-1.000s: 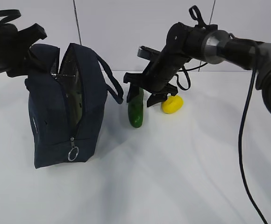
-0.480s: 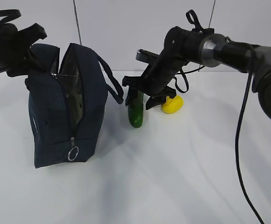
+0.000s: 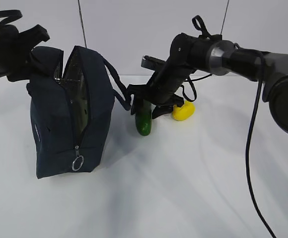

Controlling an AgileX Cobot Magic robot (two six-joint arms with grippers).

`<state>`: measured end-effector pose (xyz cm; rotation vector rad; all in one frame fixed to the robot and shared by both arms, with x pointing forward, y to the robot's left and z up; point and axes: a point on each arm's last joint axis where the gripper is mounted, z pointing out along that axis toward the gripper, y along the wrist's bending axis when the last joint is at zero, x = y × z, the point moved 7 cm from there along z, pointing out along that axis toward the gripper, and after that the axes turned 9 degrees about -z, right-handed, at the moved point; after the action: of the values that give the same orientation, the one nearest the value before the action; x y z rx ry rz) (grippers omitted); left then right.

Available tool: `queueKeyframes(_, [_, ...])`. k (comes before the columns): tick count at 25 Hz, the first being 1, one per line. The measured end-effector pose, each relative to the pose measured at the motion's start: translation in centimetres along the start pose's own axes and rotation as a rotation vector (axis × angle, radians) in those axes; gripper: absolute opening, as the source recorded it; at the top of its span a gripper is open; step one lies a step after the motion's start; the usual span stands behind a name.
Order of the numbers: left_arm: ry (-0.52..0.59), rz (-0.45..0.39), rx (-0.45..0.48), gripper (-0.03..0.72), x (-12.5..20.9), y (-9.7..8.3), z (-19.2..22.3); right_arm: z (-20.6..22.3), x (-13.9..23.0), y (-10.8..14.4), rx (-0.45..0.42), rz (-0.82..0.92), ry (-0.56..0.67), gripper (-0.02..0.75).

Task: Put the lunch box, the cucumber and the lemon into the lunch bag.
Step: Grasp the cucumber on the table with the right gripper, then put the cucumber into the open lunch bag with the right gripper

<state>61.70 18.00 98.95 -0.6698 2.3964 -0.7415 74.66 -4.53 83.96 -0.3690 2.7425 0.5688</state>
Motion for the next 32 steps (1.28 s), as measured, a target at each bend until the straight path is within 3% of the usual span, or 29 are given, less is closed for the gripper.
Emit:
queueKeyframes(7, [0.0,0.0,0.0,0.004,0.0,0.0,0.0,0.1,0.0,-0.1,0.007,-0.004,0.001,0.442])
queueKeyframes(19, [-0.001,0.0,0.0,0.004,0.0,0.0,0.0,-0.8,-0.8,0.4,-0.001,-0.015,-0.019,0.405])
queueKeyframes(32, [-0.002,0.0,0.001,0.004,0.0,0.0,0.0,-6.7,-2.8,2.5,0.013,-0.127,0.006,0.403])
